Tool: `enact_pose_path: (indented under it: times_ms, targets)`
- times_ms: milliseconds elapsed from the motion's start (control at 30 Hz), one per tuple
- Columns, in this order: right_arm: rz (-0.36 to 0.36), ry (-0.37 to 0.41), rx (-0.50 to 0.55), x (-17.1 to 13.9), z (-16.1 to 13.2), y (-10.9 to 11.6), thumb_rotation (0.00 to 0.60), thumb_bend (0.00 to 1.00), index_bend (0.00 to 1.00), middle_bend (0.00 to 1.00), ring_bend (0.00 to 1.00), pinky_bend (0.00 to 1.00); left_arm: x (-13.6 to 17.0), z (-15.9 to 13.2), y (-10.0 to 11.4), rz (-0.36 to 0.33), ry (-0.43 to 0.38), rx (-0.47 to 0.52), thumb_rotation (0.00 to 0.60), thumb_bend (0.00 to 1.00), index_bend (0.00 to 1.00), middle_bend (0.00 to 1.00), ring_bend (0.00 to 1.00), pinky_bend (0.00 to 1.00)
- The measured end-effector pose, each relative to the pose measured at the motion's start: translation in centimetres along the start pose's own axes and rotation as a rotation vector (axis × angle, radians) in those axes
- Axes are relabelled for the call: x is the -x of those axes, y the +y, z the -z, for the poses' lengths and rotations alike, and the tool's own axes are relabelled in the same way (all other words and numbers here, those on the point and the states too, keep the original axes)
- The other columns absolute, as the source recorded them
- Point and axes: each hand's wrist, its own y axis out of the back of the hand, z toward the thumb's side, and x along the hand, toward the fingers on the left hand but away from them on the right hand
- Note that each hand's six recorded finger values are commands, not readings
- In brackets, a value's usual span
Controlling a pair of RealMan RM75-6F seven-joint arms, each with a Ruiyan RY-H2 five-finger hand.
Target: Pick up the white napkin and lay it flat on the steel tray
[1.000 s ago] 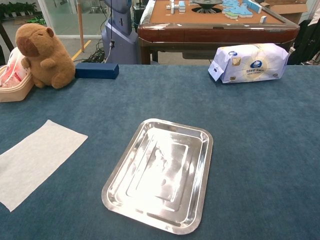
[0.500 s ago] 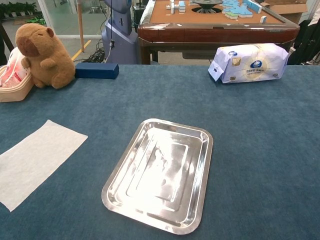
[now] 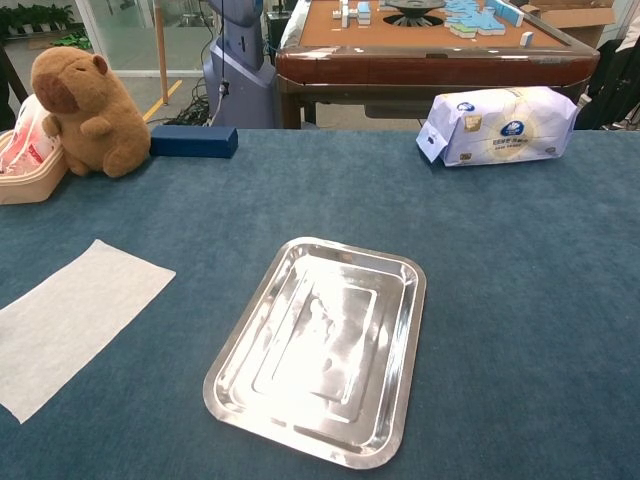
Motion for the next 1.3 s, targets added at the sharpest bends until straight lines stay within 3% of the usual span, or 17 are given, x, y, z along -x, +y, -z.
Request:
enact_pose_path:
  times_ms: [533,1300]
  targets:
    - [-0.002,-0.001,-0.001,-0.02,-0.02,-0.05,0.600,0.00,0.25,0.29,0.17,0.36,-0.08,0.11,-0.36,0.011,0.009,0.002,0.600,0.17,0.52,0.89,0.64,0.73]
    - [-0.004,-0.001,-0.002,-0.02,-0.04,-0.09,0.600,0.00,0.25,0.29,0.17,0.36,-0.33,-0.39,-0.50,0.009,0.005,0.084,0.600,0.19,0.55,0.90,0.64,0.73]
